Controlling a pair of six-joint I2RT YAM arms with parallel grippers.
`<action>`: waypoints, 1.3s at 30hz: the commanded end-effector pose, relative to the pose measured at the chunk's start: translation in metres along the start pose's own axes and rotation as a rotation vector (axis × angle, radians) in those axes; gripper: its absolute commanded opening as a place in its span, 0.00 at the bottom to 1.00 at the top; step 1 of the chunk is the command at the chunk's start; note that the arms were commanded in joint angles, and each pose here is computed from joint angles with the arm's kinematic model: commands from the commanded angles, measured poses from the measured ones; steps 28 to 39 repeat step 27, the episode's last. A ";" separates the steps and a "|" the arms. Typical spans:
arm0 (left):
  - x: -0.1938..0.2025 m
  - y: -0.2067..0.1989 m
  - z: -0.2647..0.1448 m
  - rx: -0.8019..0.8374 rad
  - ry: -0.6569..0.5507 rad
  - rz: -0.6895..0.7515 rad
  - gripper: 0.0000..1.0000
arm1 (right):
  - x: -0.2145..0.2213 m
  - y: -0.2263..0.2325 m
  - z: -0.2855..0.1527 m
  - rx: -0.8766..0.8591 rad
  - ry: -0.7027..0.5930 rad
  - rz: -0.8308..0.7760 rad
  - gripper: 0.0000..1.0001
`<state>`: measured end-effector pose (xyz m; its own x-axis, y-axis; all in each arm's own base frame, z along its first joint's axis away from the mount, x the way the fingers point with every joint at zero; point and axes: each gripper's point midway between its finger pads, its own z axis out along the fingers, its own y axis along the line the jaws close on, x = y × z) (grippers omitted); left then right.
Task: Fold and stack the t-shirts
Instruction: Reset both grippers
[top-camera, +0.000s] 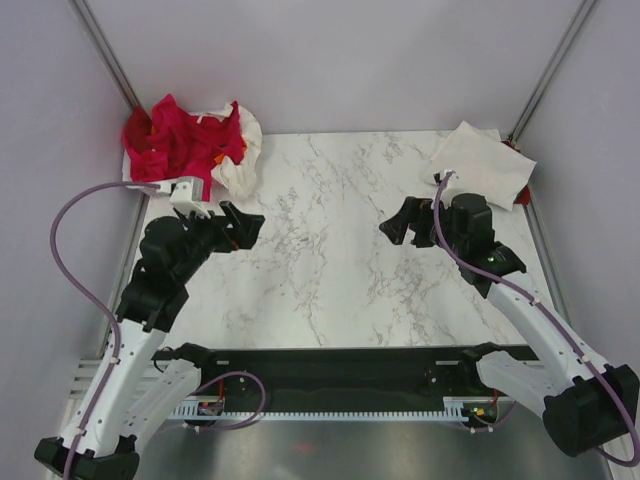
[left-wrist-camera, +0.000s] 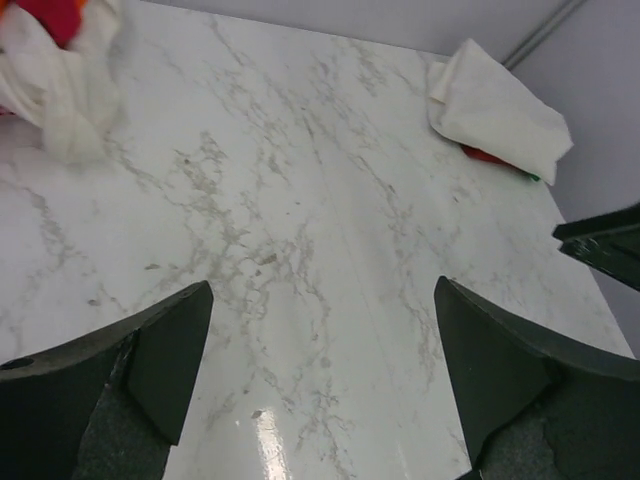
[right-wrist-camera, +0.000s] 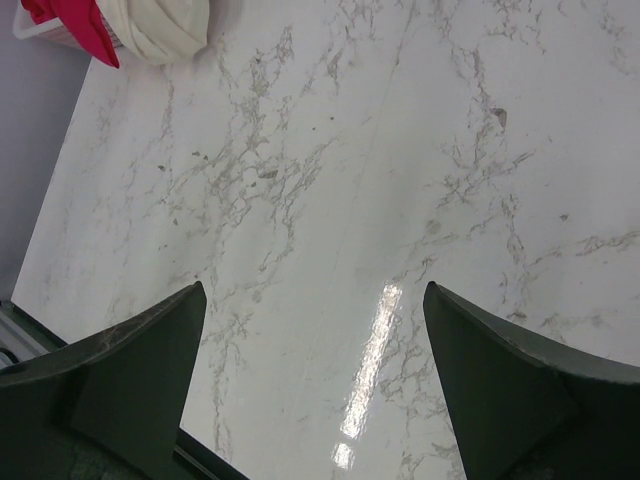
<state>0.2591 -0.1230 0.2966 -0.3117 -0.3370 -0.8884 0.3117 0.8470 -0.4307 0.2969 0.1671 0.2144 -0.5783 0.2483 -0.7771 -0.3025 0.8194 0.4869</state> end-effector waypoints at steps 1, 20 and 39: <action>-0.037 0.033 -0.008 -0.261 0.035 0.141 1.00 | -0.012 0.000 -0.008 0.012 -0.064 -0.047 0.98; -0.040 0.026 0.012 -0.277 0.194 0.132 0.94 | -0.001 -0.002 -0.014 0.018 -0.043 -0.010 0.98; -0.054 0.040 0.010 -0.357 0.159 0.190 0.96 | 0.000 -0.004 -0.016 0.030 -0.040 -0.019 0.98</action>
